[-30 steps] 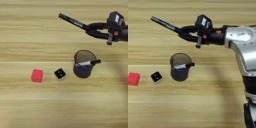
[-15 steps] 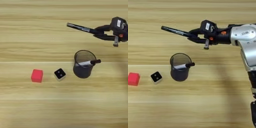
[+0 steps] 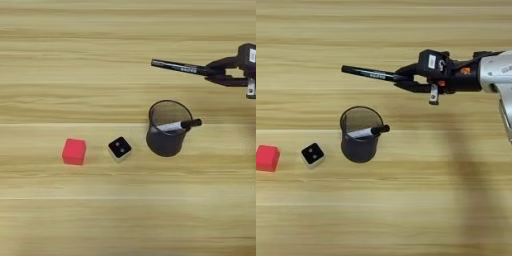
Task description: Move the objects on the table
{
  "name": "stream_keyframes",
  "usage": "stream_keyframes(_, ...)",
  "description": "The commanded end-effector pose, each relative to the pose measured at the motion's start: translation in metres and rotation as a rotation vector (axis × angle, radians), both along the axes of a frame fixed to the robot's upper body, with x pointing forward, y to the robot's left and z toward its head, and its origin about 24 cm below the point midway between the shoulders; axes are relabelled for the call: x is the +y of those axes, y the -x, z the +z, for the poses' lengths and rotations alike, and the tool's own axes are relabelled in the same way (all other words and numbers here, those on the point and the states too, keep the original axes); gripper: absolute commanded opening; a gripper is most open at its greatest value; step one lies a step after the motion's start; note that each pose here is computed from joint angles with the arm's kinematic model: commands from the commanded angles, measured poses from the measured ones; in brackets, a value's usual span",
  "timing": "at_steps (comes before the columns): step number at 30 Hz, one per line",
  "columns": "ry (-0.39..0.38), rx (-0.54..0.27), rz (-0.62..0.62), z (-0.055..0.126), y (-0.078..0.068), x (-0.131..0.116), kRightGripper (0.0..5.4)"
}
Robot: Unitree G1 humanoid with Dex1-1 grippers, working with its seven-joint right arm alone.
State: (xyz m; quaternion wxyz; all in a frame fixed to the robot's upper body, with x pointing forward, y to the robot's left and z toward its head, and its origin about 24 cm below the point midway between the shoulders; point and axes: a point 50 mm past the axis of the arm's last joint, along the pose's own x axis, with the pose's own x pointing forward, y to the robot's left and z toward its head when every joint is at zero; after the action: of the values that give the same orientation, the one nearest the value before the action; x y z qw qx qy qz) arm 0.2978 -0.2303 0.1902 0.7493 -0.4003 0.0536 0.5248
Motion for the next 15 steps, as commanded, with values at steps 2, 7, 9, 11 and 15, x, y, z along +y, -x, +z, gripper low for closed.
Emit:
stream_keyframes(2, 0.062, -0.133, -0.007, 0.0322, 0.0045, -0.014, 1.15)
stream_keyframes(7, 0.109, -0.146, 0.037, 0.0312, 0.0089, -0.0164, 1.15)
stream_keyframes(9, 0.127, -0.154, 0.046, 0.0309, 0.0095, -0.0174, 1.15)
stream_keyframes(11, 0.153, -0.155, 0.049, 0.0291, 0.009, -0.0185, 1.15)
stream_keyframes(15, 0.195, -0.151, 0.066, 0.0242, 0.0088, -0.0178, 1.15)
